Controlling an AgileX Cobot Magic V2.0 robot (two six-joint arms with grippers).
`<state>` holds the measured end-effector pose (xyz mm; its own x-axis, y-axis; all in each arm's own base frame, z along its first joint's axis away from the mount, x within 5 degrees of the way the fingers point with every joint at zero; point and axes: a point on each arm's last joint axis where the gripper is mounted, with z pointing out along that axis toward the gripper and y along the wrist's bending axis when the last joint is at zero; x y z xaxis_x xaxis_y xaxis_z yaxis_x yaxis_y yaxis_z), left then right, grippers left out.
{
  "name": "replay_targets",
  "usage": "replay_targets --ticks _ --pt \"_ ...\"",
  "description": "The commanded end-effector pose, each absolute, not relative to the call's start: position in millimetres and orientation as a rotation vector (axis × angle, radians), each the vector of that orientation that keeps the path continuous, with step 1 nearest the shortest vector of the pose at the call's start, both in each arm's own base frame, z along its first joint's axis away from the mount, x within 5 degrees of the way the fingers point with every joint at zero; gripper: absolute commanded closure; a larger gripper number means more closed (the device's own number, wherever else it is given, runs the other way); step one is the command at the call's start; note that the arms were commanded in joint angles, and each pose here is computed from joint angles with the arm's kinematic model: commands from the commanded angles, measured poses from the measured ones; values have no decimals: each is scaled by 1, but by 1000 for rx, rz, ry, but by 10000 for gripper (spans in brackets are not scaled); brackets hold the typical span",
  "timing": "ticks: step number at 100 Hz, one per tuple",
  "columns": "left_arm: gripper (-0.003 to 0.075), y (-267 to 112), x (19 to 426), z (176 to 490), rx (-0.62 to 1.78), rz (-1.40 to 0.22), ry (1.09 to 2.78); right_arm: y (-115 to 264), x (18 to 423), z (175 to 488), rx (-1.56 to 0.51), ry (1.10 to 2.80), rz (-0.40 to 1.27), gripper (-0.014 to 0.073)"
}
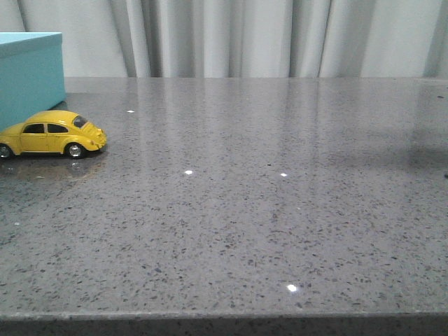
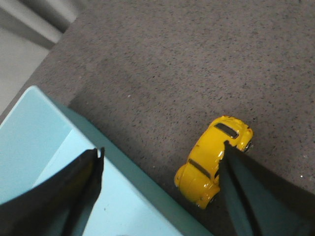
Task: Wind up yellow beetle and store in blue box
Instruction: 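Grasp the yellow car beside the box with the left gripper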
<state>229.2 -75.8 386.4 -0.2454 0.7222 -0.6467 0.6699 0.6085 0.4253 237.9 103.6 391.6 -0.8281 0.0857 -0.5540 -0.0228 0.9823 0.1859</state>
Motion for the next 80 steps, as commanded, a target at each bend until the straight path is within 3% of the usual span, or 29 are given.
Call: replay_targets --ticks 1,25,80 --pt "232 -89 243 406 1162 90 1875 100 233 411 28 2425 284 118" --pt "235 -115 281 396 1370 105 1840 100 232 411 24 2425 282 118" --pt "236 -131 312 331 1569 -35 2051 100 232 411 23 2425 282 118"
